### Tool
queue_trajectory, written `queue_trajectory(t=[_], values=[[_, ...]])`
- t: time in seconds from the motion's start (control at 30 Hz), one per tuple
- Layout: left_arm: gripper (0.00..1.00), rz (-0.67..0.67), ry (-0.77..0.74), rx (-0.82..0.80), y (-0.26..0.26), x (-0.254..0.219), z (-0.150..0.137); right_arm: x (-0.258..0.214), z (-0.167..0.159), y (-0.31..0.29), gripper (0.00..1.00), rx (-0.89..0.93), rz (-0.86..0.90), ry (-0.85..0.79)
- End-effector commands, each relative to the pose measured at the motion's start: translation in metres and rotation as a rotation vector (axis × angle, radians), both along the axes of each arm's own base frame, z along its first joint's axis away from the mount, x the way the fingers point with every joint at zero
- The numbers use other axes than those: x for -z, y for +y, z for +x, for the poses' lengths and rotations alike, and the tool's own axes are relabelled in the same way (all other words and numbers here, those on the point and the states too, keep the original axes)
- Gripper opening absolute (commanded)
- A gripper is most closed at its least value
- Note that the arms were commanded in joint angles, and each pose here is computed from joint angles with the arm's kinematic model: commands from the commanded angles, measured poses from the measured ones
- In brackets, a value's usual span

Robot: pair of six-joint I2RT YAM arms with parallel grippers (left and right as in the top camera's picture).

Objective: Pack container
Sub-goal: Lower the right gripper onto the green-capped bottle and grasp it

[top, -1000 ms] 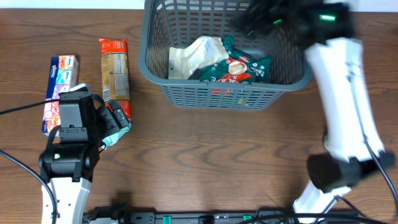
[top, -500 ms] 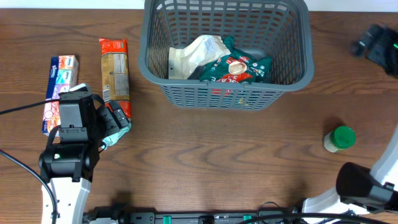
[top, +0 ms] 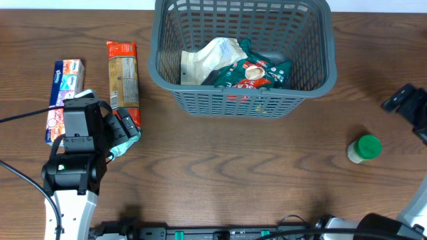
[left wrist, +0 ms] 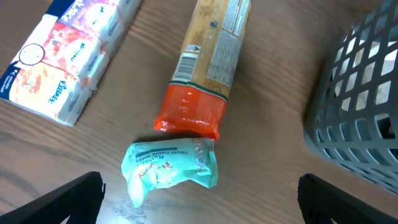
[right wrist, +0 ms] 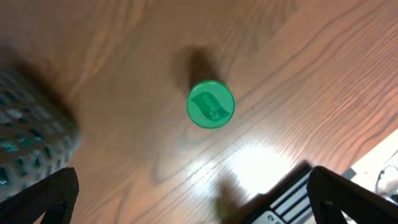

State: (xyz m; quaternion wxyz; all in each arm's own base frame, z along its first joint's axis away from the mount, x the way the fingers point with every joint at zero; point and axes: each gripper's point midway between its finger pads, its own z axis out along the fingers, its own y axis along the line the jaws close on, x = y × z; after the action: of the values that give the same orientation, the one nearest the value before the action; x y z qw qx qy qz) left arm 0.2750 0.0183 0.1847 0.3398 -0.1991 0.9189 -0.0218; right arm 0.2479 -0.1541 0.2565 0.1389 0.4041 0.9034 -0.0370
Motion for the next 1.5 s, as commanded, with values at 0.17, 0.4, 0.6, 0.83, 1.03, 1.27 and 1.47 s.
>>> queue_trajectory(t=[0.17, 0.4, 0.6, 0.83, 1.03, 1.27, 1.47], values=[[0.99, 0.009, -0.017, 0.0, 0.002, -0.008, 0.003, 0.095, 0.005, -0.01, 0.99, 0.007, 0.002, 0.052], [0.98, 0.009, -0.018, 0.0, 0.002, -0.008, 0.003, 0.139, 0.014, -0.015, 0.99, 0.006, -0.018, 0.016], [0.98, 0.009, -0.018, 0.0, 0.002, -0.008, 0.003, 0.168, 0.01, -0.015, 0.99, 0.01, -0.032, 0.02], [0.98, 0.009, -0.018, 0.0, 0.002, -0.008, 0.003, 0.2, 0.007, -0.013, 0.99, 0.019, -0.042, -0.004], [0.99, 0.009, -0.017, 0.0, 0.002, -0.008, 0.003, 0.215, 0.008, -0.014, 0.99, 0.033, -0.058, -0.042], [0.98, 0.009, -0.017, 0.0, 0.002, -0.008, 0.003, 0.225, 0.011, -0.015, 0.99, 0.034, -0.079, -0.077], [0.99, 0.009, -0.017, 0.0, 0.002, -0.008, 0.003, 0.23, 0.01, -0.015, 0.99, 0.034, -0.084, -0.087]])
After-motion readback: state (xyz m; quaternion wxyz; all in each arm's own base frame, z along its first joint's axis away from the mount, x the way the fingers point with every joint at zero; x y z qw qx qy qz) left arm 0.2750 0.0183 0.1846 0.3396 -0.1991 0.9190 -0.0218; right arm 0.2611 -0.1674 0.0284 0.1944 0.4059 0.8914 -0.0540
